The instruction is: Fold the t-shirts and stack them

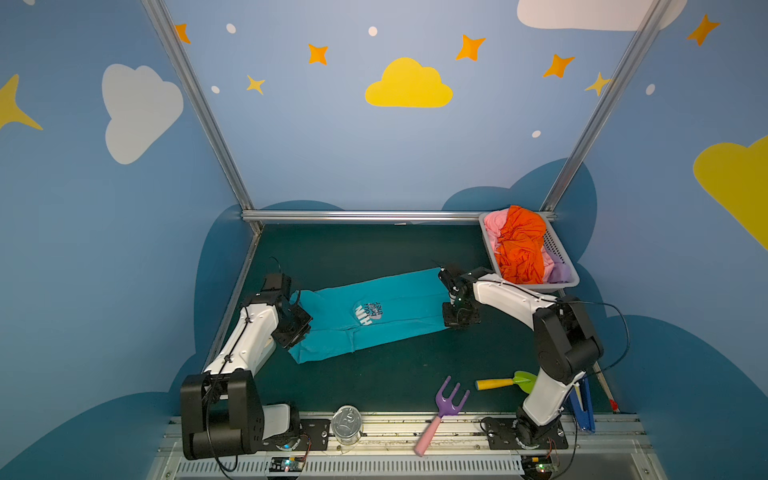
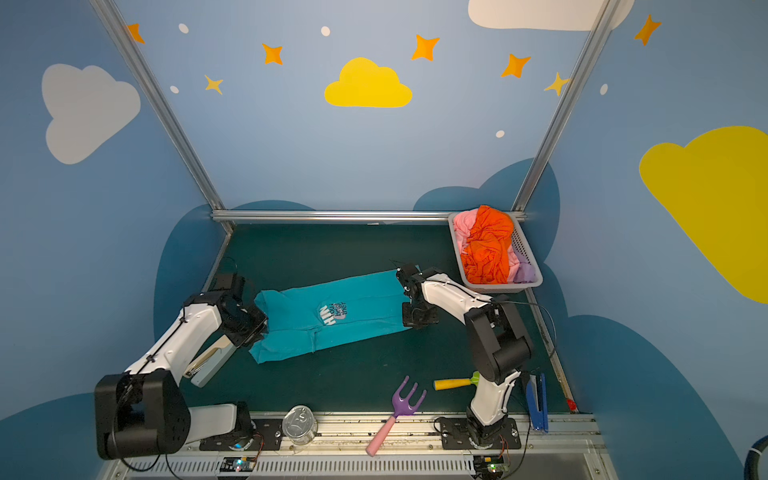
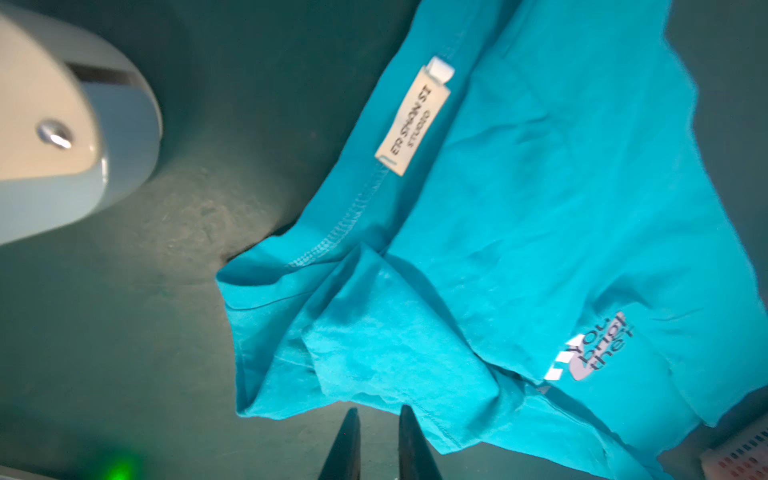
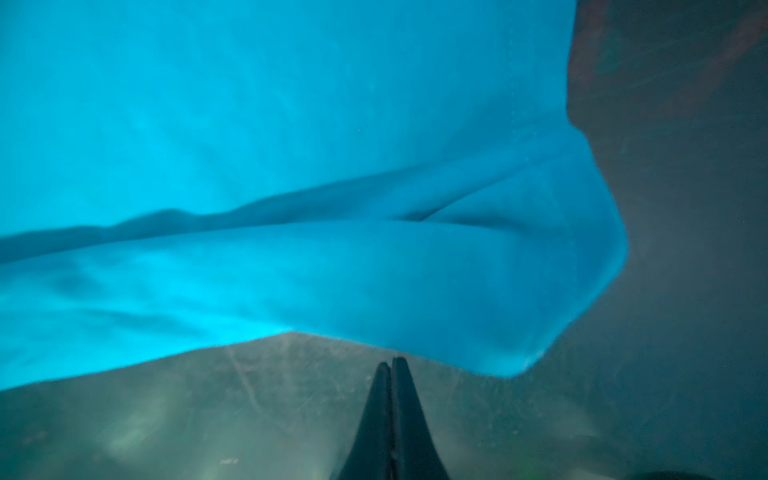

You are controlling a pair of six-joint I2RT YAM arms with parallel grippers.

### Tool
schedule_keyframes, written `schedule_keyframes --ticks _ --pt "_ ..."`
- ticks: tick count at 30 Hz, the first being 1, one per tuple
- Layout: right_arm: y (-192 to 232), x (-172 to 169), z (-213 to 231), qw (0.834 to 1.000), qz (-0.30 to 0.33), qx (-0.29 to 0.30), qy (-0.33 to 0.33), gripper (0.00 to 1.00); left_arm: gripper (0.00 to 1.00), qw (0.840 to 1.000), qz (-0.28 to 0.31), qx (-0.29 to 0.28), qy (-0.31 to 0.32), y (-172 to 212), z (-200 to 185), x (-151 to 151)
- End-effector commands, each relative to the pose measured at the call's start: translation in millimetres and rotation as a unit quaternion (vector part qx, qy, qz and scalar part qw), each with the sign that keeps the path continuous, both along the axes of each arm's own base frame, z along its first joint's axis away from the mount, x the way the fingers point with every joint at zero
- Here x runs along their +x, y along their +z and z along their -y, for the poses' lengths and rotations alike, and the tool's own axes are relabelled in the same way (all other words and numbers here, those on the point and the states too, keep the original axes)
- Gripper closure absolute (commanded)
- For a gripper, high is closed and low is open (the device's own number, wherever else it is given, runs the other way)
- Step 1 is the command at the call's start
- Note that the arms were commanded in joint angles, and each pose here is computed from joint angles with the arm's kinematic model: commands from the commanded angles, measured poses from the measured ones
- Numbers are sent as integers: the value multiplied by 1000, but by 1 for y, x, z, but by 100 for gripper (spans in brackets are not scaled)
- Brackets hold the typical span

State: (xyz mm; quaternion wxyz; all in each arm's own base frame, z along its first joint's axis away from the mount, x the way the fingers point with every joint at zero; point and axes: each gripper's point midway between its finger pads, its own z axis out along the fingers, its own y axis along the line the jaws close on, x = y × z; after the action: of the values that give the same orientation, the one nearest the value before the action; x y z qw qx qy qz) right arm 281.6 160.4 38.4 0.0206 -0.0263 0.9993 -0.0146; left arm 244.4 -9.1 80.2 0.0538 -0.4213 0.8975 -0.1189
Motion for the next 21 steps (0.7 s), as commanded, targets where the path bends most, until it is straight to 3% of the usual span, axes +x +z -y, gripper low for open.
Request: schedule_keyframes --ticks 1,8,14,18,21 --pt "-3 14 10 1000 9 -25 -11 96 80 1000 5 5 2 2 -2 -3" --pt "6 73 11 999 37 -15 -35 93 79 1000 3 5 1 1 -2 -2" --pt "39 130 -11 996 82 10 -37 92 79 1000 1 6 0 1 -2 -1" --pt "56 127 -24 995 89 26 -24 91 79 1000 3 8 -2 3 -3 -4" --pt "55 100 -20 996 86 7 -7 82 78 1000 3 8 -5 2 -2 -5"
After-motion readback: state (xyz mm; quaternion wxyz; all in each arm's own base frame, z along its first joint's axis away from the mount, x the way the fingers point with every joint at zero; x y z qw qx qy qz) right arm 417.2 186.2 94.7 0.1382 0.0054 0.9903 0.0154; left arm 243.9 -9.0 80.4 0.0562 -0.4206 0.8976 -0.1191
